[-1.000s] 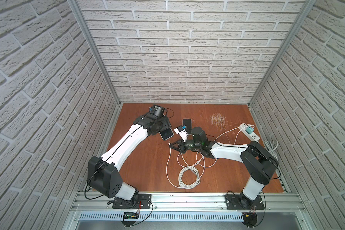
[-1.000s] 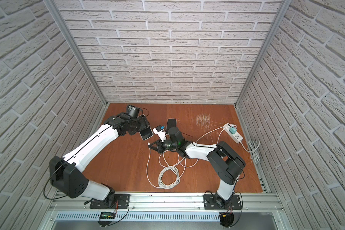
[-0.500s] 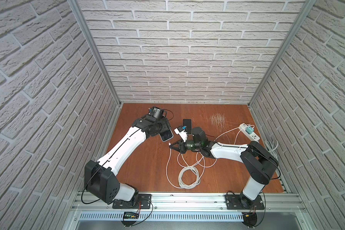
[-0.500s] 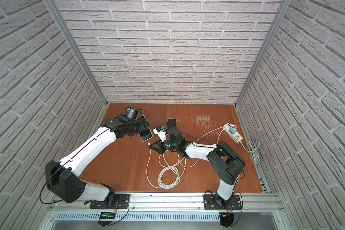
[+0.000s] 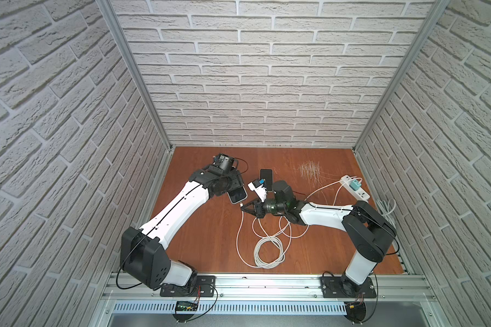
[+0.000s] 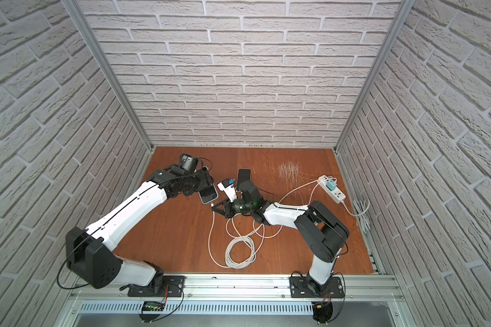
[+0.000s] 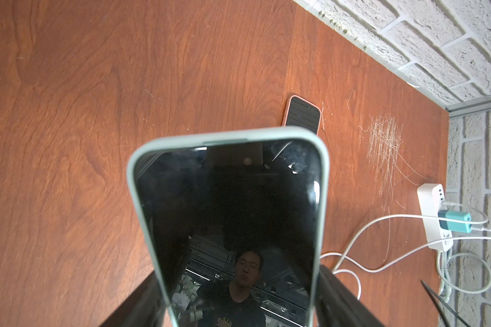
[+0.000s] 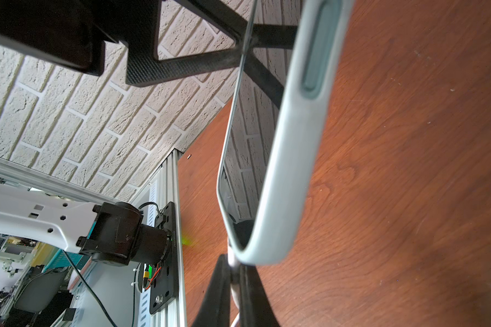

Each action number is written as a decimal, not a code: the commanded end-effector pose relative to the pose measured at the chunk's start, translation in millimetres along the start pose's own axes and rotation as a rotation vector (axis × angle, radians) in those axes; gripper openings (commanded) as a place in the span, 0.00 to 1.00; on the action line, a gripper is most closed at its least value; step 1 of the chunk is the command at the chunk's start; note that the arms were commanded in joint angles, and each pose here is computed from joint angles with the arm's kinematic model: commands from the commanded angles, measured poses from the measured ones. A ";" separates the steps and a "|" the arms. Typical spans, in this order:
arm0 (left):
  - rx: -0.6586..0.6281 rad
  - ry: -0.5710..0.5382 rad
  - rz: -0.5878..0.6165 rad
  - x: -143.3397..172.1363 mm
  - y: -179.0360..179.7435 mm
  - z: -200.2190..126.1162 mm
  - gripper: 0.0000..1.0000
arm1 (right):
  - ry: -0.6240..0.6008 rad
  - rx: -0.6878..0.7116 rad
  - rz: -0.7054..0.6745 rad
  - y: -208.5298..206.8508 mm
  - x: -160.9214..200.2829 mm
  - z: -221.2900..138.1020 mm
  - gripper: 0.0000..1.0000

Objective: Plug the charging cable into the phone
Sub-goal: Insert the charging cable into the phone.

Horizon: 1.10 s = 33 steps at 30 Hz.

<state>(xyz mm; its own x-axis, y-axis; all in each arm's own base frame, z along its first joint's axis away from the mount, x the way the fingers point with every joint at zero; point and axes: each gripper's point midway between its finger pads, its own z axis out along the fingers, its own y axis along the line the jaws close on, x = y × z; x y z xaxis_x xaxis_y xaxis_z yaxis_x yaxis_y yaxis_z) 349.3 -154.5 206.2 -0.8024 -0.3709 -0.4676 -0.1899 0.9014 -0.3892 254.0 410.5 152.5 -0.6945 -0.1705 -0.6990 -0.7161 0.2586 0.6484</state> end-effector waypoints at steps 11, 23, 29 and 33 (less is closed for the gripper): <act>0.088 -0.052 0.047 -4.3 -17.0 -11.0 0.00 | -0.042 -0.030 -0.052 13.4 -15.6 -2.3 0.03; 0.106 -0.042 0.067 2.8 -17.7 -14.5 0.00 | -0.046 -0.028 -0.050 12.6 -15.9 -3.7 0.03; 0.088 -0.001 0.114 25.1 -13.1 -6.3 0.00 | -0.057 -0.029 -0.046 11.9 -17.8 -5.3 0.03; 0.074 0.023 0.139 42.7 -8.2 -1.8 0.00 | -0.063 -0.031 -0.043 12.0 -19.0 -5.8 0.03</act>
<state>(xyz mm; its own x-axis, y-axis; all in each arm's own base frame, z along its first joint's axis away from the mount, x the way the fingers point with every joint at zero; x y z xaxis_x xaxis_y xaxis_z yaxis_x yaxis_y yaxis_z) 332.9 -166.6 194.7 -0.8075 -0.2828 -0.5177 -0.0868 0.9250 -0.3700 246.4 408.8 145.3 -0.7144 -0.2006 -0.6704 -0.6988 0.2545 0.6685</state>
